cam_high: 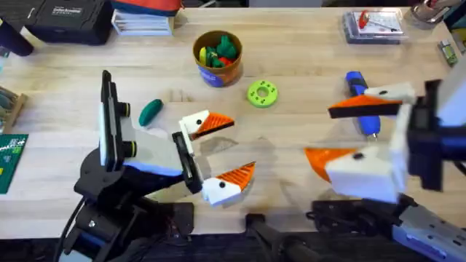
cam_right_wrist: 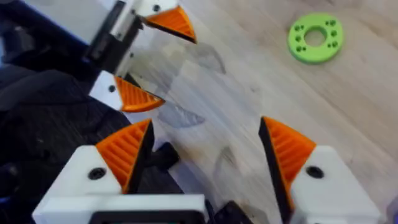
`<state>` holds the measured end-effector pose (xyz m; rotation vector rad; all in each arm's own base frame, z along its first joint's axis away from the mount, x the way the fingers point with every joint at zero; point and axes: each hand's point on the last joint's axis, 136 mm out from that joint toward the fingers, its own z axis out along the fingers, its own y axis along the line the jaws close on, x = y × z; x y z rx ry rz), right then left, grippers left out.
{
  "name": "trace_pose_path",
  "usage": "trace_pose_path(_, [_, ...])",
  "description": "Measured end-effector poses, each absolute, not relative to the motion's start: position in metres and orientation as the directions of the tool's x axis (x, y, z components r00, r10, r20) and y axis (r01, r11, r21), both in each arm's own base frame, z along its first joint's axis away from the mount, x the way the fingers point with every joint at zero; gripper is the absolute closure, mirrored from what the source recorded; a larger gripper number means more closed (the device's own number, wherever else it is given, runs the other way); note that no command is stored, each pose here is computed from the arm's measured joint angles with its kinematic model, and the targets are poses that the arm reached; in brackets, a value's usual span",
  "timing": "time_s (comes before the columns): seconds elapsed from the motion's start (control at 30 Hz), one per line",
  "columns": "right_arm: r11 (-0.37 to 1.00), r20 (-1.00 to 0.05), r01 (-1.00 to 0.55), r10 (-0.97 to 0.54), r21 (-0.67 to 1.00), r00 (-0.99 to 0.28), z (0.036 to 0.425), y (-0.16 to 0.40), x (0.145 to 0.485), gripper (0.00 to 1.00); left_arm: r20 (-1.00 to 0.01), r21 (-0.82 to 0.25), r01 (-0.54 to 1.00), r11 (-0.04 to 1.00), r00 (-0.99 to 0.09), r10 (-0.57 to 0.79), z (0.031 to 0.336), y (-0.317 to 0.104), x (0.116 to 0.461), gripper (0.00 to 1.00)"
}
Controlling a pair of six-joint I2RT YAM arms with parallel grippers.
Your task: Pick up the gripper from the table and insert it into the empty holder that is missing its gripper. Then pick up a screw, insert it into the mounting hole, and use the screwdriver to tighten it. Finally, clean up the table by picking up the vegetable and placing it into the bucket.
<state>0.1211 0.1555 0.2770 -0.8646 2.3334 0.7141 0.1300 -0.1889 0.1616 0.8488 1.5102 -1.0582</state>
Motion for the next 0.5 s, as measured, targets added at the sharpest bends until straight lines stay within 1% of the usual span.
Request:
trace_pose_path(0.07, [0.64, -0.657, -0.714, -0.413, 0.284, -0.631, 0.28, 0.1551, 0.1172, 0.008, -0.982, -0.184, 0.916, 0.356, -0.19, -0.018, 0.1616, -0.1888, 0.1301, 0.016])
trace_pose_path(0.1, [0.635, -0.661, -0.719, -0.414, 0.283, -0.626, 0.2807, 0.1552, 0.1163, 0.008, -0.982, -0.184, 0.916, 0.356, -0.19, -0.018, 0.1616, -0.1888, 0.1301, 0.06])
trace_pose_path(0.13, [0.631, -0.662, -0.722, -0.416, 0.283, -0.624, 0.281, 0.1555, 0.1158, 0.008, -0.982, -0.184, 0.916, 0.356, -0.19, -0.018, 0.1616, -0.1888, 0.1301, 0.131])
trace_pose_path(0.17, [0.628, -0.663, -0.724, -0.418, 0.284, -0.622, 0.281, 0.1559, 0.1154, 0.008, -0.981, -0.185, 0.916, 0.355, -0.191, -0.018, 0.1616, -0.1889, 0.13, 0.242])
trace_pose_path(0.3, [0.633, -0.664, -0.723, -0.419, 0.276, -0.62, 0.2806, 0.155, 0.1166, 0.008, -0.982, -0.184, 0.916, 0.355, -0.19, -0.018, 0.1616, -0.1889, 0.13, 0.88])
trace_pose_path(0.33, [0.637, -0.664, -0.722, -0.42, 0.27, -0.619, 0.2802, 0.1542, 0.1175, 0.008, -0.983, -0.179, 0.917, 0.356, -0.185, -0.016, 0.1616, -0.1888, 0.1301, 0.965])
trace_pose_path(0.37, [0.64, -0.664, -0.721, -0.42, 0.266, -0.618, 0.28, 0.1536, 0.1182, 0.008, -0.982, -0.18, 0.917, 0.356, -0.186, -0.017, 0.1617, -0.1888, 0.1301, 0.99])
trace_pose_path(0.5, [0.665, -0.662, -0.708, -0.423, 0.237, -0.618, 0.2778, 0.1488, 0.1226, 0.007, -0.982, -0.181, 0.917, 0.356, -0.187, -0.017, 0.1616, -0.1889, 0.13, 0.995])
